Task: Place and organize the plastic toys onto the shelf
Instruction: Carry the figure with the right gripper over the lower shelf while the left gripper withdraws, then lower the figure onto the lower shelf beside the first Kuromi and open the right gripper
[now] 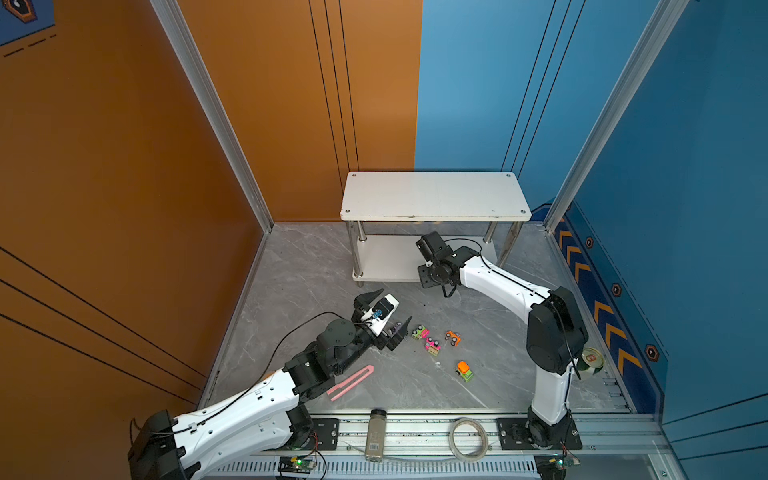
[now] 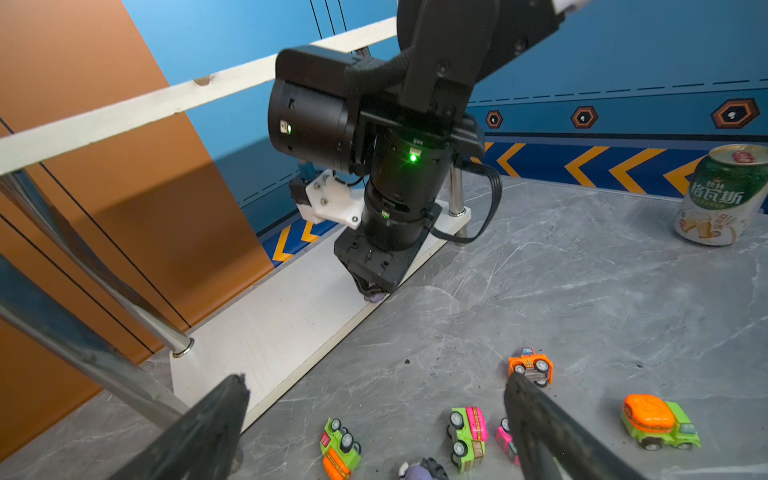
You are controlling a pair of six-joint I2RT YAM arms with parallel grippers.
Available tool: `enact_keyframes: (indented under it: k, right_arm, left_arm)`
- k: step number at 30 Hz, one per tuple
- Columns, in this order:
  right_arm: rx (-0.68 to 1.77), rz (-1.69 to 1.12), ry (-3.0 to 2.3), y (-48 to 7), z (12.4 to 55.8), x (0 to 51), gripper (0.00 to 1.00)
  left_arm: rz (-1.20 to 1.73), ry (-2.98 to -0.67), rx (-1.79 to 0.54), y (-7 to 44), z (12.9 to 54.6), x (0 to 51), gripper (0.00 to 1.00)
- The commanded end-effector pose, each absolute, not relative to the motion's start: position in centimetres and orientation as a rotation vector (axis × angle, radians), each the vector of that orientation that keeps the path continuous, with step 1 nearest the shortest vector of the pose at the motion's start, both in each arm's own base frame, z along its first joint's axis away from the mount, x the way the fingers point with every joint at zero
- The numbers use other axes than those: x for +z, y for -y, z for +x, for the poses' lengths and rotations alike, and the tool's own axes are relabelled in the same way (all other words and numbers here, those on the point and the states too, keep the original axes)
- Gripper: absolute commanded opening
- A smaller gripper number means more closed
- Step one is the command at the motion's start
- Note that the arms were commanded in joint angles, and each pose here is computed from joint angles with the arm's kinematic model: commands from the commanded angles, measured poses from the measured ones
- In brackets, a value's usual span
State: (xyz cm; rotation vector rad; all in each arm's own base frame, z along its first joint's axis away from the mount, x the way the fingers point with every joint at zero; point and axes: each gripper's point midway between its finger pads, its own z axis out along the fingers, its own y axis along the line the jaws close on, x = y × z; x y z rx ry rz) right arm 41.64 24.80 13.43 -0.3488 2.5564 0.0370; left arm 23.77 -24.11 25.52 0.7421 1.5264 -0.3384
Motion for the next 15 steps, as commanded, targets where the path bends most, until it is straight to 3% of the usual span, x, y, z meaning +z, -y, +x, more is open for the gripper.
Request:
enact_keyframes:
  k: [1,15]
  right_arm:
    - [0.021,-0.303,-2.571,-23.9,42.4,13.9,0.00]
    - [0.004,-0.318,-2.607,-23.6,44.2,12.2,0.00]
  left_arm:
    - [0.714,-1.511,-0.391,24.4,24.0,26.8,0.98]
    - [0.713,-1.529,-0.417,24.7,24.3,26.5,0.98]
